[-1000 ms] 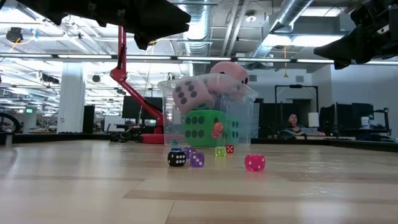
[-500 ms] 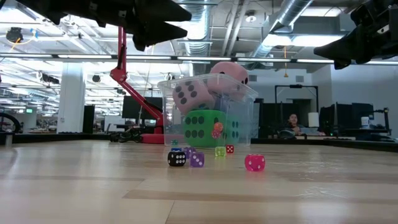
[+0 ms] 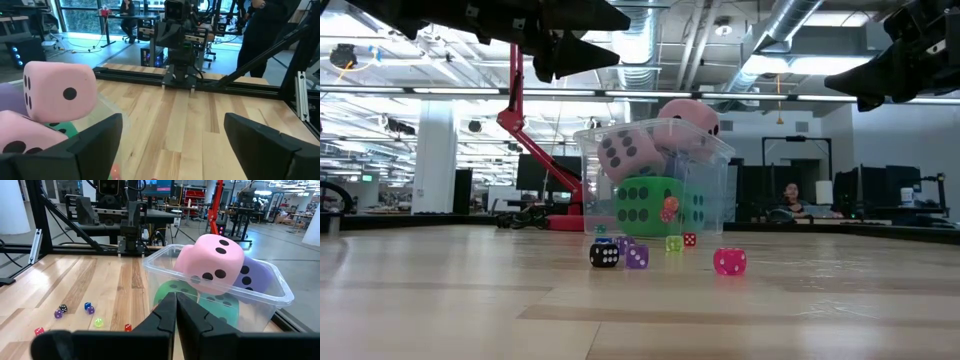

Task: Pick & Place Dice
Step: Put the small blue dice into the transparent bin

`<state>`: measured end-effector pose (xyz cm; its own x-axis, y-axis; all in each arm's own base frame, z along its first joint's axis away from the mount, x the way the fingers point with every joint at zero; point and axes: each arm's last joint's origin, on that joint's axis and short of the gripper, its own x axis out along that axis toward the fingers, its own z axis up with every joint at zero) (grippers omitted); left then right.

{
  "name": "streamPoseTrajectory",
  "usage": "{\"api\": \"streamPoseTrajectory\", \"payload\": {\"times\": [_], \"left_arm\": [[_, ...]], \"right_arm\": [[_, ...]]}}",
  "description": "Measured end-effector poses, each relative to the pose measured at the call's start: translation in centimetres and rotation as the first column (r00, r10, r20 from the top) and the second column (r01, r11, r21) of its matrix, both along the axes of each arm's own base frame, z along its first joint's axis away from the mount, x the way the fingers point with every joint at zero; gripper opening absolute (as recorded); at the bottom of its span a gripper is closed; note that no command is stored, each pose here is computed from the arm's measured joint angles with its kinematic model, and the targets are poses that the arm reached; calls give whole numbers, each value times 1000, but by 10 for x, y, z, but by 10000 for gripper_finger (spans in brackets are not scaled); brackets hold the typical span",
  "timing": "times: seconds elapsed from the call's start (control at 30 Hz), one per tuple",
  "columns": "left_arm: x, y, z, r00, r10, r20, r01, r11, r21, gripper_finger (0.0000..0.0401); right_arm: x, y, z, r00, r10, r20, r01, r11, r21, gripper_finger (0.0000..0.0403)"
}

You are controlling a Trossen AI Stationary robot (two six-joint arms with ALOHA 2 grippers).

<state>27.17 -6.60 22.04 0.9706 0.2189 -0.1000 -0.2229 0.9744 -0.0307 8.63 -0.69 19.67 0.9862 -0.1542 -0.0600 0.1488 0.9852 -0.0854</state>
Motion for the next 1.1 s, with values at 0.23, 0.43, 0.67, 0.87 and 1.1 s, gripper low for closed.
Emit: {"api": "streamPoseTrajectory", "payload": {"times": [0.23, 0.43, 0.67, 0.87, 1.1], "left_arm": [[0, -1, 0, 1000, -18, -1, 18, 1000, -17, 336], [-1, -2, -5, 999, -15, -30, 13, 995, -95, 323], [1, -12, -25, 991, -40, -131, 26, 994, -110, 307], [6, -22, -42, 985, -65, -158, 49, 993, -106, 297], [7, -24, -47, 983, -69, -172, 52, 994, -101, 296]], "right_arm": [[0, 0, 0, 1000, 0, 0, 0, 1000, 0, 8], [0, 0, 0, 1000, 0, 0, 0, 1000, 0, 8], [0, 0, 0, 1000, 0, 0, 0, 1000, 0, 8], [0, 1, -1, 1000, 7, -9, -7, 1000, -6, 8], [0, 5, -4, 998, 55, -31, -55, 998, 1, 8]]}}
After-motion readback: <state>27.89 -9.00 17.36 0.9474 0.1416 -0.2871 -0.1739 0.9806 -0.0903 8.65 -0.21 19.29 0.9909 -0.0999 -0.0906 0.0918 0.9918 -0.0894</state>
